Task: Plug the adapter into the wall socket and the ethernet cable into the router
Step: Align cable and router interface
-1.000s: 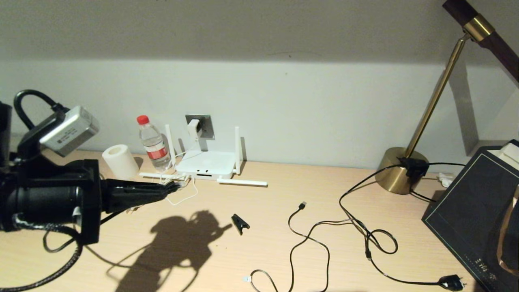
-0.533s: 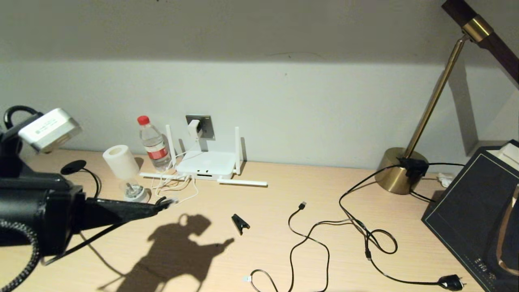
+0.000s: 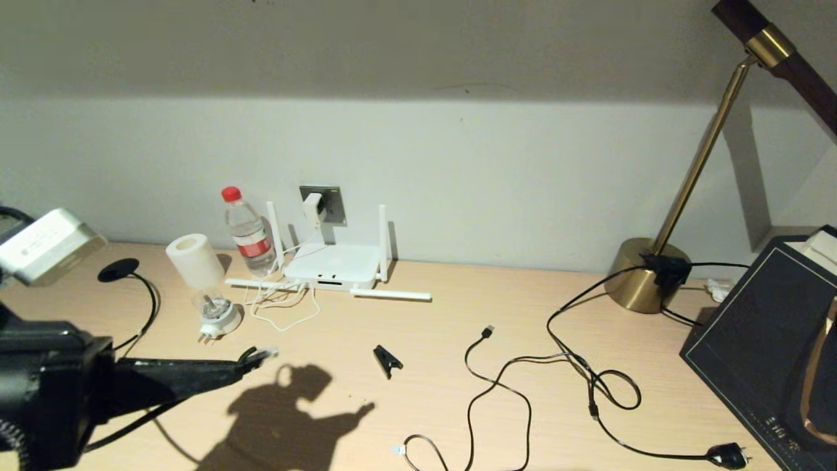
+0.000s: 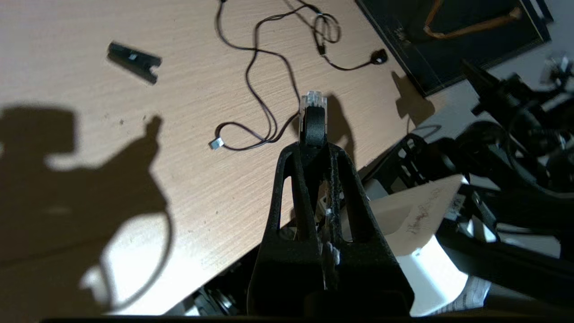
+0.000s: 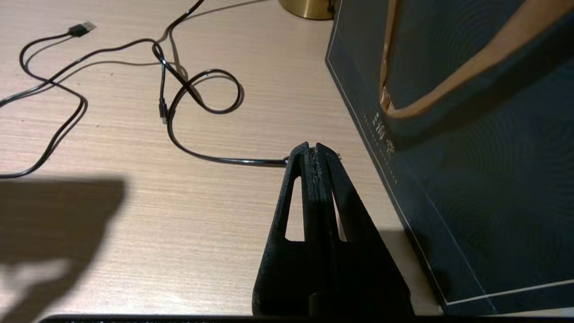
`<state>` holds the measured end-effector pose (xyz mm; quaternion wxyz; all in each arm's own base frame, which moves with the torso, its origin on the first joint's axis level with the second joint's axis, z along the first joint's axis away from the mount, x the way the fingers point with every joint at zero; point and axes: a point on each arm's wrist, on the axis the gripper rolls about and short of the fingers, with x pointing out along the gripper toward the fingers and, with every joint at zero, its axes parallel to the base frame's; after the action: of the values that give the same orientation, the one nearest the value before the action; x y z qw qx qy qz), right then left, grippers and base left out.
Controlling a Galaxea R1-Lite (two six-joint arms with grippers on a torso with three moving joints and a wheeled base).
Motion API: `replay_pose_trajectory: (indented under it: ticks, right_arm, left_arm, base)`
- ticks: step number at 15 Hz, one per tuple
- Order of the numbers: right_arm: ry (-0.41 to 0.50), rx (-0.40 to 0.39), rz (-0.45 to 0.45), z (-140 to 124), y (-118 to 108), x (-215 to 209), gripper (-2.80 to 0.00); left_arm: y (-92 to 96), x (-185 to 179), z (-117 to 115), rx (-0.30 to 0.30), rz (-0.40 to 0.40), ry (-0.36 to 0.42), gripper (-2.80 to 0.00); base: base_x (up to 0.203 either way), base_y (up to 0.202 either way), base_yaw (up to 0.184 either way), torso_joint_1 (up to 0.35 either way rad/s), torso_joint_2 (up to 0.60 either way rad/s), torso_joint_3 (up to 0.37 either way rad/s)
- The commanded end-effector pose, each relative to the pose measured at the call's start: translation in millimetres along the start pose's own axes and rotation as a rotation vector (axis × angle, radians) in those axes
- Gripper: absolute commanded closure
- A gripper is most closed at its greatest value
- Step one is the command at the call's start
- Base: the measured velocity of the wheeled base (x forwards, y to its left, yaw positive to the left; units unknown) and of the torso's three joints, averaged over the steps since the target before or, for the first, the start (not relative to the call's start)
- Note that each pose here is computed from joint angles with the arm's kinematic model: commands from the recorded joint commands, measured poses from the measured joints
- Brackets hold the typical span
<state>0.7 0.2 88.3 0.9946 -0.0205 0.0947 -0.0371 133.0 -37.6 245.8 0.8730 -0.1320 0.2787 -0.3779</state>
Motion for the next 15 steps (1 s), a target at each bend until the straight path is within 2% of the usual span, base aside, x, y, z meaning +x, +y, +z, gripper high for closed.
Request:
replay_pose_trajectory:
  ticks: [1, 3, 4, 5, 7, 10, 13, 15]
  right_arm:
    - [0.046, -0.005, 0.005, -11, 1, 3, 0.0]
    - [0.024, -0.015, 0.054, -11, 1, 1, 0.0]
    - [-0.001, -0.023, 0.112, -12, 0, -1, 0.0]
    - [-0.021, -0.026, 0.131, -12, 0, -2, 0.0]
    - [-0.115, -0.019, 0.095, -14, 0, -9, 0.0]
    - [-0.232, -0.001, 0.071, -16, -1, -18, 0.0]
    - [-0.242, 0.001, 0.073, -16, -1, -19, 0.0]
    - [-0.242, 0.005, 0.073, -16, -1, -19, 0.0]
  left_arm:
    - [6.1, 6, -2, -0.048, 0.056, -0.004, 0.0]
    - [16.8, 18, 1, -0.022, 0.107, -0.039, 0.0]
    - [24.1, 25, 4, -0.01, 0.178, -0.047, 0.0]
    - [31.1, 33, 6, 0.002, 0.217, -0.033, 0.0]
    - [45.8, 51, 7, 0.033, 0.257, 0.007, 0.0]
    - [73.3, 84, 13, 0.053, 0.318, -0.002, 0.0]
    - [100.5, 112, 15, 0.037, 0.389, 0.014, 0.0]
    - [118.7, 131, 14, -0.002, 0.471, 0.021, 0.0]
  base:
    - [0.0, 0.0, 0.0, 0.0, 0.0, 0.0]
    - [0.0, 0.0, 0.0, 0.0, 0.0, 0.0]
    - [0.0, 0.0, 0.0, 0.0, 0.0, 0.0]
    - [0.0, 0.0, 0.0, 0.0, 0.0, 0.0]
    - [0.0, 0.0, 0.0, 0.0, 0.0, 0.0]
    - [0.0, 0.0, 0.0, 0.0, 0.0, 0.0]
    - [0.0, 0.0, 0.0, 0.0, 0.0, 0.0]
    - [0.0, 0.0, 0.0, 0.0, 0.0, 0.0]
